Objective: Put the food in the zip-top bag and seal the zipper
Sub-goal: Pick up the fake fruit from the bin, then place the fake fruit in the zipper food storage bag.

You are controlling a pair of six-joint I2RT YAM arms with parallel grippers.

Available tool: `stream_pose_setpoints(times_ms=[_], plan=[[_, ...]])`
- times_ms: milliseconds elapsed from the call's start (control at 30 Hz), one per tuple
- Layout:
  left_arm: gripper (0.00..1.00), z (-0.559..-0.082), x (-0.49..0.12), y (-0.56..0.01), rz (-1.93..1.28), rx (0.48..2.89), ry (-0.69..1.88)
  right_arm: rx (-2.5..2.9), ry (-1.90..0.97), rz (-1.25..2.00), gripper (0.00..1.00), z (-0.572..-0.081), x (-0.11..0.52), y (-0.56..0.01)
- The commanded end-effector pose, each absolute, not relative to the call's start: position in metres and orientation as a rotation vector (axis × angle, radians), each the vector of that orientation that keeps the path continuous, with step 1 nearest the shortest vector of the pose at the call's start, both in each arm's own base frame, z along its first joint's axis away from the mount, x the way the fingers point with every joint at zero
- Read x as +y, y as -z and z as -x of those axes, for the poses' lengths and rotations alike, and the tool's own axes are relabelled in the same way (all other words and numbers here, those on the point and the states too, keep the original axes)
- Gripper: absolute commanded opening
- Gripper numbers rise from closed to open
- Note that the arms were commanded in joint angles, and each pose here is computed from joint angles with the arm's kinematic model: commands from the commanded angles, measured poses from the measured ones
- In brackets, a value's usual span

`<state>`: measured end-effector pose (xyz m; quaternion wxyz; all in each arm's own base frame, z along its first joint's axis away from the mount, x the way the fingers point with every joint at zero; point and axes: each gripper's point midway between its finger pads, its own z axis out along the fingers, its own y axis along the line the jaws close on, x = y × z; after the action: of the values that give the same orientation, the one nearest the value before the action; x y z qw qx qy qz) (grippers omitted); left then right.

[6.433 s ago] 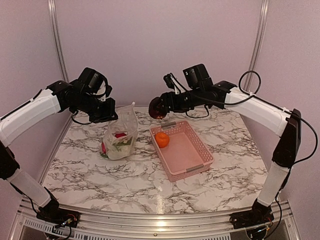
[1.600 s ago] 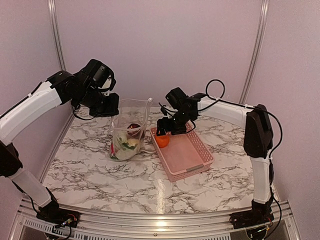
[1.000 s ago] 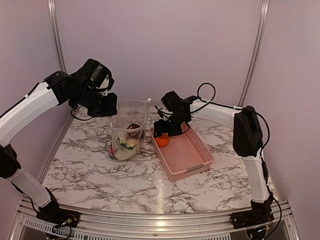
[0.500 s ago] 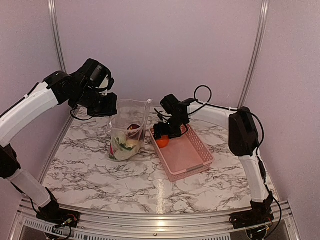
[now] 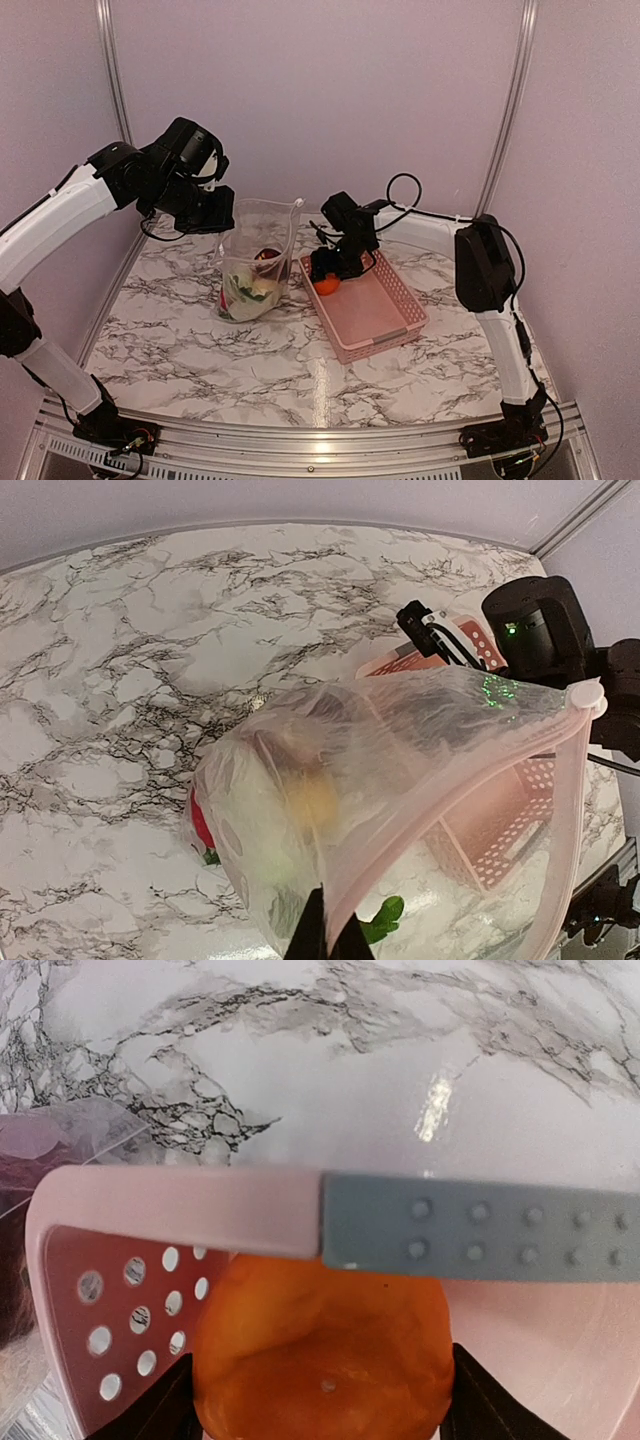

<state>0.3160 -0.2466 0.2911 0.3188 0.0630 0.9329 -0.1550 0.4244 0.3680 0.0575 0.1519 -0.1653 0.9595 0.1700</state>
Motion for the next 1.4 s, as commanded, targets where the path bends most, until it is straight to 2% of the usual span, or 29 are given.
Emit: stream_pose_setpoints(times_ms=[0, 267, 533, 967, 1367], plan=[[0.00, -0.319, -0.247, -0.292, -0.177, 2.442, 0.409, 2.703, -0.478, 0.455, 0.69, -0.429, 0.358, -0.085], [0.00, -0.325, -0.254, -0.290, -0.182, 2.437, 0.423, 2.586, -0.583, 0.447, 0.66, -0.412, 0.352, -0.146], [0.00, -0.327, -0.256, -0.286, -0.194, 2.444, 0.421, 2.375, -0.745, 0.444, 0.63, -0.391, 0.349, -0.231], [0.00, -0.329, -0.258, -0.285, -0.185, 2.446, 0.433, 1.899, -0.940, 0.742, 0.62, -0.327, 0.410, -0.362], [0.00, -0.330, -0.258, -0.287, -0.161, 2.444, 0.465, 1.721, -1.071, 0.837, 0.62, -0.298, 0.434, -0.409]])
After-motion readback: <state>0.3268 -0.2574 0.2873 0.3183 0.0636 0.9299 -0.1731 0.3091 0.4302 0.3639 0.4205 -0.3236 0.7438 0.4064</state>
